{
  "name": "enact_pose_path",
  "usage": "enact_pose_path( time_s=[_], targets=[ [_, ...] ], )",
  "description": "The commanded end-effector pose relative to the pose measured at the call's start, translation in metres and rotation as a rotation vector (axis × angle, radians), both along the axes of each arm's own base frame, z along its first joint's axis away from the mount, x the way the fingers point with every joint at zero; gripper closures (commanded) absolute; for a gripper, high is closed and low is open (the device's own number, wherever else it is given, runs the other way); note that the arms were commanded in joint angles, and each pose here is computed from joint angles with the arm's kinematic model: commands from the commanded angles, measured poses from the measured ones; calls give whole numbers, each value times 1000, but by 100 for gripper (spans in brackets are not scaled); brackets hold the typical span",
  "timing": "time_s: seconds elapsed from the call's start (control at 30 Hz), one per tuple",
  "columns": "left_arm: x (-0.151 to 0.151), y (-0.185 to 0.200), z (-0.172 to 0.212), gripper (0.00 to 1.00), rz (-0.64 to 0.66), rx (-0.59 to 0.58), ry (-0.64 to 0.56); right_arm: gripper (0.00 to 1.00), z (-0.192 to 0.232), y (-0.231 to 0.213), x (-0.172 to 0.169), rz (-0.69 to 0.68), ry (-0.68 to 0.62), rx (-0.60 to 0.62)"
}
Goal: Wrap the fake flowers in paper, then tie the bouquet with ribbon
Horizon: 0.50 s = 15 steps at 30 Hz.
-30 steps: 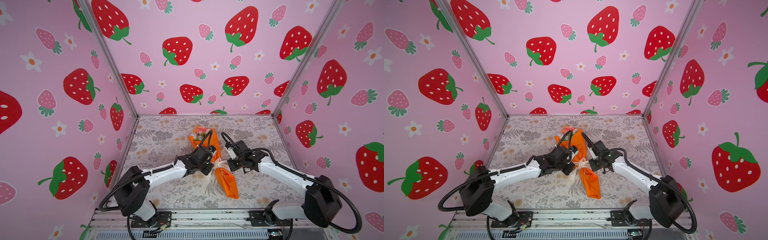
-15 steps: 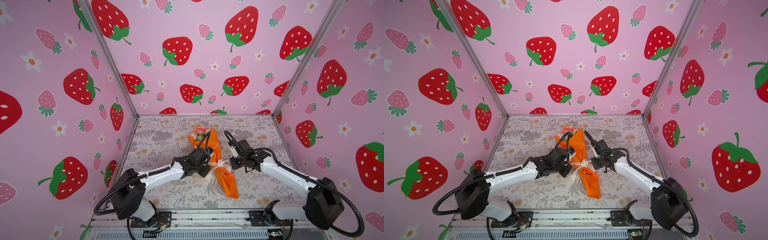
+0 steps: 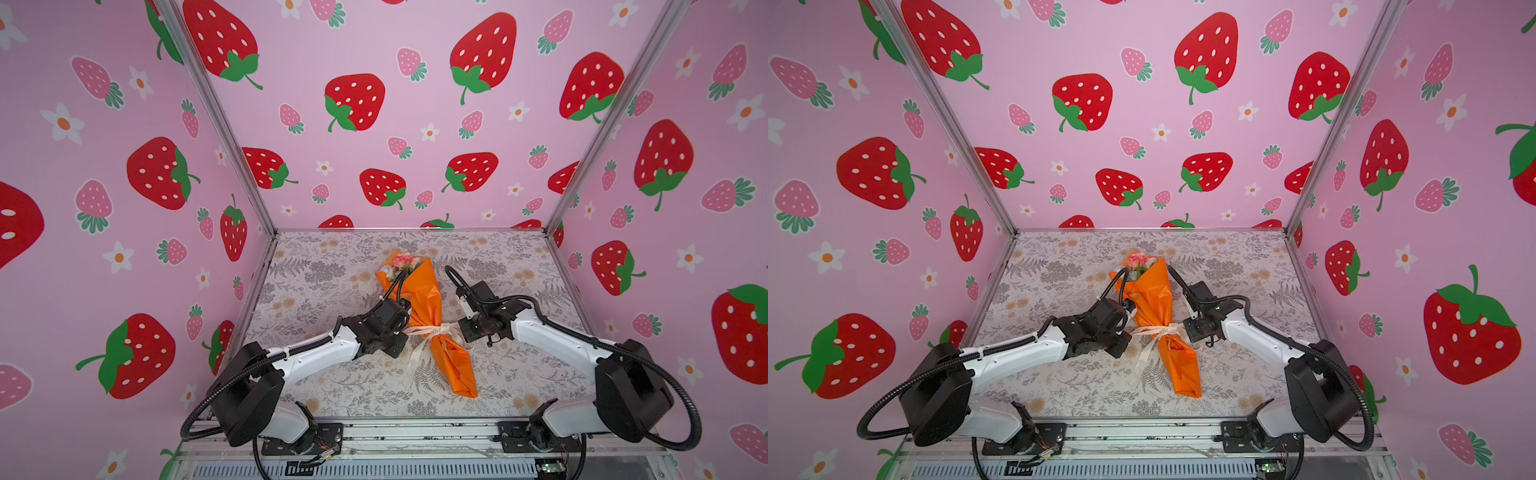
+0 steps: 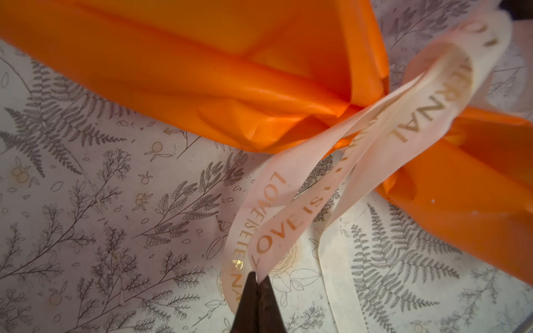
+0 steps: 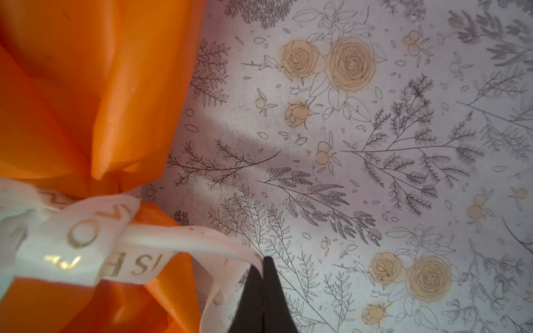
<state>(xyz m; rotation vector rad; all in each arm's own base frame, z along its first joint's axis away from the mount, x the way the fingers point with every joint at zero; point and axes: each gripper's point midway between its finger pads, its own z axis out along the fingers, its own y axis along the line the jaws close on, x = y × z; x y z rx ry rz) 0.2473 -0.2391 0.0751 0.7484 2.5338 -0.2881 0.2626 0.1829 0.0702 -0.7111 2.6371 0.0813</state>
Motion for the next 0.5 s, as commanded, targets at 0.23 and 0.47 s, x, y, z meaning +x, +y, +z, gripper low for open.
enact_pose_path(
  time_s=[0.23,0.47],
  targets=[
    [0,30,-6,100,98,61,25,98,3,-14,11,-44,-14,-7],
    [4,62,-8,100,206,71,46,100,3,-22,8,-63,1,30]
  ],
)
